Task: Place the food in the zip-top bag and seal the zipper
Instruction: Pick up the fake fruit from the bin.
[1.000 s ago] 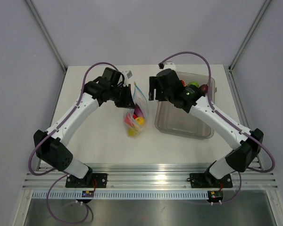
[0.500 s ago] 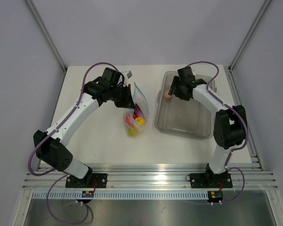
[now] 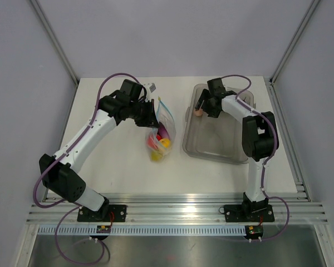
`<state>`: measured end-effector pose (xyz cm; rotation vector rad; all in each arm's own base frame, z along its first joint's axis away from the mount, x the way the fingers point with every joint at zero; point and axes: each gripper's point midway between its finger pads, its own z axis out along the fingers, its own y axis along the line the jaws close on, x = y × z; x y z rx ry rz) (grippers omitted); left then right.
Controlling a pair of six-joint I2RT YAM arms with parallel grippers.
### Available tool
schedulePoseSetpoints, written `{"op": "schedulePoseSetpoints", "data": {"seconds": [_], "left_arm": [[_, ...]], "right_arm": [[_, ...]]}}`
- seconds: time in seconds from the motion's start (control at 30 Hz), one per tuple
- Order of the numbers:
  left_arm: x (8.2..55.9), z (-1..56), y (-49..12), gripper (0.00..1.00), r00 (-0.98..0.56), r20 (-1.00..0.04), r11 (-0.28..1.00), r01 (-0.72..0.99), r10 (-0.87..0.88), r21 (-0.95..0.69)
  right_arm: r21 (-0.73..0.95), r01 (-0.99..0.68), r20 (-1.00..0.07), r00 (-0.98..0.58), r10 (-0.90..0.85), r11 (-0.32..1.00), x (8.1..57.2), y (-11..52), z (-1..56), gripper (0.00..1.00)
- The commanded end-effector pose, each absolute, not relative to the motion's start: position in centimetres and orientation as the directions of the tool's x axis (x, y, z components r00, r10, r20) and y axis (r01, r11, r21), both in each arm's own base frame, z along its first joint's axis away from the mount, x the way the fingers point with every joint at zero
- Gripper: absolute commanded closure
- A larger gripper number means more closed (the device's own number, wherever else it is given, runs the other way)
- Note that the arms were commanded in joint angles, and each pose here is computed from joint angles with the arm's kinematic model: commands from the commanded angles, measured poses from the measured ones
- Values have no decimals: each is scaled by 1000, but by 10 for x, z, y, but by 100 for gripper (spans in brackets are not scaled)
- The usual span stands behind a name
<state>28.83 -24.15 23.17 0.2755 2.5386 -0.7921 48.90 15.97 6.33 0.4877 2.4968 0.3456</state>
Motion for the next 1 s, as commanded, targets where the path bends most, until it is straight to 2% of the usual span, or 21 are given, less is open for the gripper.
{"op": "schedulePoseSetpoints", "data": {"seconds": [0.0, 0.3, 0.53, 0.73, 0.77, 0.9, 0.97], "left_arm": [[298, 253, -244, 100, -831, -554, 800, 363, 47, -477], [302, 249, -246, 100, -837, -544, 804, 358, 53, -474], [302, 247, -246, 100, -844, -533, 806, 353, 55, -475], [302, 244, -246, 100, -846, -530, 807, 351, 56, -474], [301, 244, -246, 100, -847, -528, 807, 351, 57, -475], [302, 244, -247, 100, -846, -529, 805, 354, 58, -477], [302, 244, -247, 100, -847, -529, 805, 352, 57, -477]], "right_arm": [[400, 271, -504, -733, 457, 875, 515, 159, 73, 23], [425, 280, -447, -762, 468, 861, 520, 163, 44, 24], [425, 291, -445, -758, 477, 857, 521, 160, 37, 27], [411, 300, -448, -756, 478, 861, 525, 153, 34, 23], [410, 299, -449, -756, 476, 862, 526, 152, 35, 25], [410, 298, -441, -763, 473, 862, 525, 153, 32, 39], [415, 294, -442, -762, 473, 861, 523, 154, 33, 41]]}}
